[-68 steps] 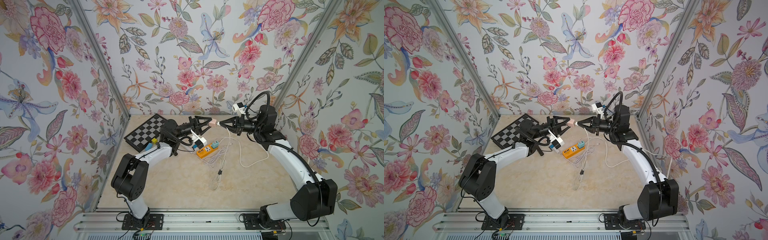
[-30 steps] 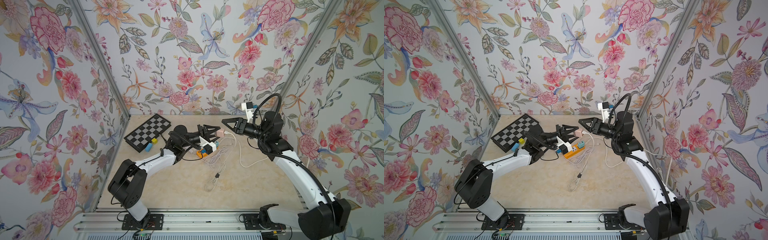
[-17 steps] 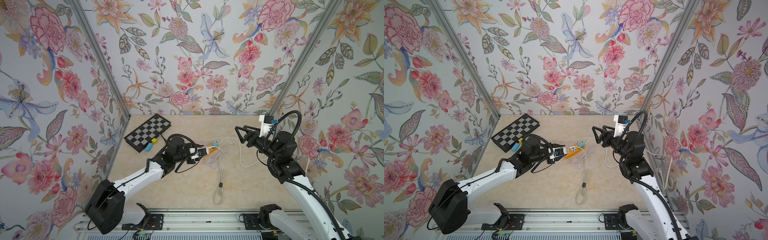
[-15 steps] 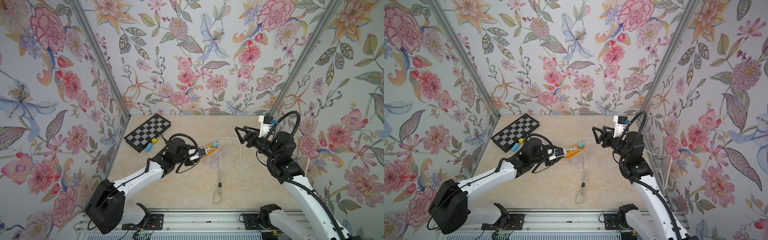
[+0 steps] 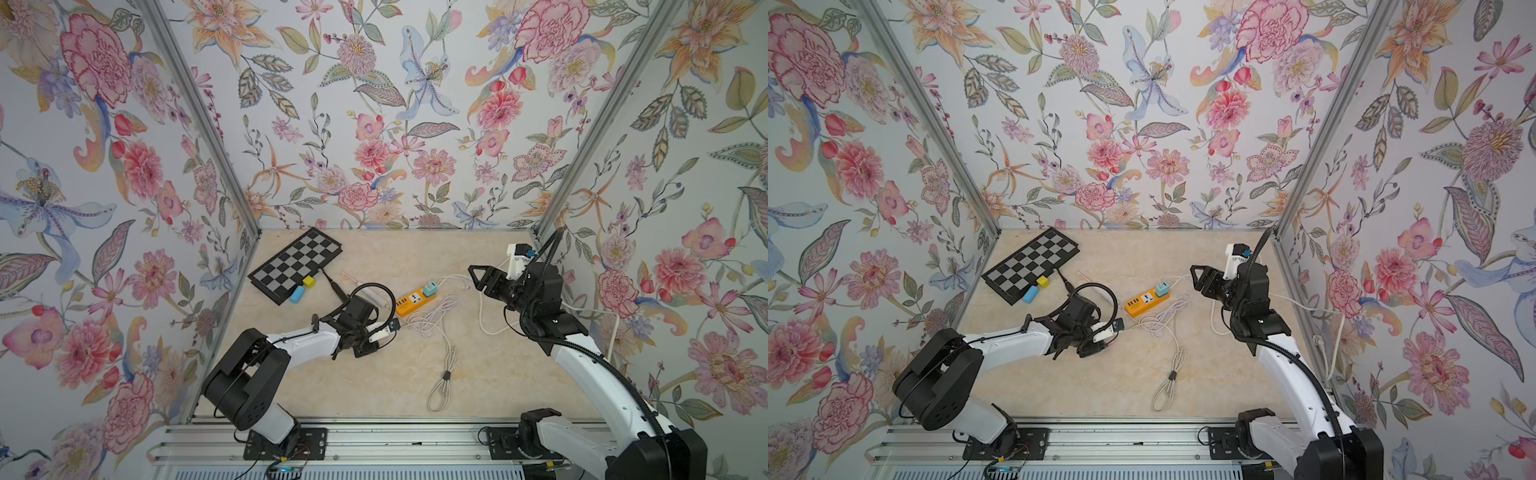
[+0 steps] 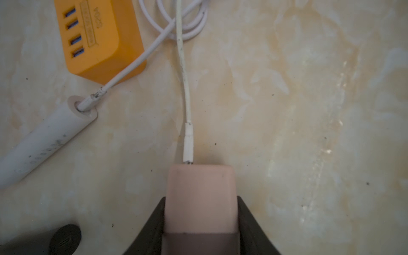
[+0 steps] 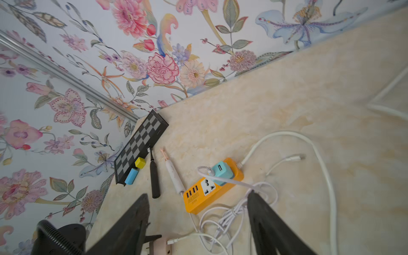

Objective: Charge the electric toothbrush
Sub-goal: Place the plug at the center of the board.

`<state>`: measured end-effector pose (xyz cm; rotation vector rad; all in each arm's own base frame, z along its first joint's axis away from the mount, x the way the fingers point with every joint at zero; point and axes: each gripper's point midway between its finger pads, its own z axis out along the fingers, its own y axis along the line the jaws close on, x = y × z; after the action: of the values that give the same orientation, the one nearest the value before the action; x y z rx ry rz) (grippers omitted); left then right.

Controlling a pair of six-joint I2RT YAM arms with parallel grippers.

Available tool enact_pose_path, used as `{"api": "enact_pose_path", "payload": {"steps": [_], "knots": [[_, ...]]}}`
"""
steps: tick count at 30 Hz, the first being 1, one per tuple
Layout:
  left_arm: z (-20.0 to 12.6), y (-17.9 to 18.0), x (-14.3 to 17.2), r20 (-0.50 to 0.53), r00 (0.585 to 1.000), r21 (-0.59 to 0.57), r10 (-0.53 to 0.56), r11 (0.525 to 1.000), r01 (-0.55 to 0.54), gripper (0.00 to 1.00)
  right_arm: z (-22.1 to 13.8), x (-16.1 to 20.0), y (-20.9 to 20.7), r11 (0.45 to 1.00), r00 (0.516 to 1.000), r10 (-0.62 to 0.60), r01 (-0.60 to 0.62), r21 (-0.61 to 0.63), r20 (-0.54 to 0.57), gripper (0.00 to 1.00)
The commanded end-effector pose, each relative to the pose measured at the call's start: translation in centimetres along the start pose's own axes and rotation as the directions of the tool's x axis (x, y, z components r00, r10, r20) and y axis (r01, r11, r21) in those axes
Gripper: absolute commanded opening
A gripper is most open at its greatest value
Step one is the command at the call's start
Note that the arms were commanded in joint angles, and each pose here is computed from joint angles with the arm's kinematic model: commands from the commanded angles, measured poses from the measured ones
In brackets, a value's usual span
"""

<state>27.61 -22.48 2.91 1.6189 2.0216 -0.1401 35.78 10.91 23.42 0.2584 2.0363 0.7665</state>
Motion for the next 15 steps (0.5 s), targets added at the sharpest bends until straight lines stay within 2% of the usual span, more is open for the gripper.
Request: {"api": "enact_pose_path", "payload": {"steps": [1, 3, 6, 8, 11, 12, 14, 15], "knots": [[-0.5, 0.6, 0.2, 0.016, 0.999, -0.039, -0.029, 0.999, 0.03, 0.59, 1.5, 3.0, -5.4, 0.981, 0.985, 0.151, -0.138, 0.137, -0.088, 0.7], [-1.9, 1.5, -1.4, 0.077, 0.997, -0.077, -0.027, 0.996, 0.033, 0.72, 2.7, 3.9, -7.1, 0.968, 0.968, 0.215, -0.194, 0.161, -0.13, 0.68], [-5.4, 4.3, -4.2, 0.199, 0.978, -0.187, -0.069, 0.976, 0.107, 0.79, 4.4, 4.3, -9.1, 0.943, 0.943, 0.308, -0.284, 0.175, -0.129, 0.64], [-9.1, 7.1, -6.2, 0.322, 0.936, -0.29, -0.144, 0.926, 0.242, 0.82, 6.0, 4.5, -9.9, 0.93, 0.929, 0.342, -0.313, 0.193, -0.142, 0.57], [-14.3, 10.6, -7.0, 0.471, 0.841, -0.395, -0.268, 0.788, 0.472, 0.82, 8.1, 4.9, -11.2, 0.901, 0.915, 0.383, -0.34, 0.267, -0.126, 0.57], [-15.5, 11.1, -7.2, 0.492, 0.826, -0.406, -0.274, 0.768, 0.496, 0.84, 8.7, 4.9, -11.6, 0.885, 0.904, 0.412, -0.367, 0.286, -0.115, 0.57], [-17.4, 11.5, -7.8, 0.517, 0.816, -0.421, -0.258, 0.754, 0.505, 0.88, 10.2, 5.1, -11.6, 0.853, 0.875, 0.473, -0.423, 0.307, -0.108, 0.58], [-18.0, 11.6, -8.0, 0.526, 0.811, -0.425, -0.254, 0.748, 0.51, 0.88, 10.8, 5.2, -11.3, 0.848, 0.875, 0.475, -0.425, 0.316, -0.099, 0.58]]}}
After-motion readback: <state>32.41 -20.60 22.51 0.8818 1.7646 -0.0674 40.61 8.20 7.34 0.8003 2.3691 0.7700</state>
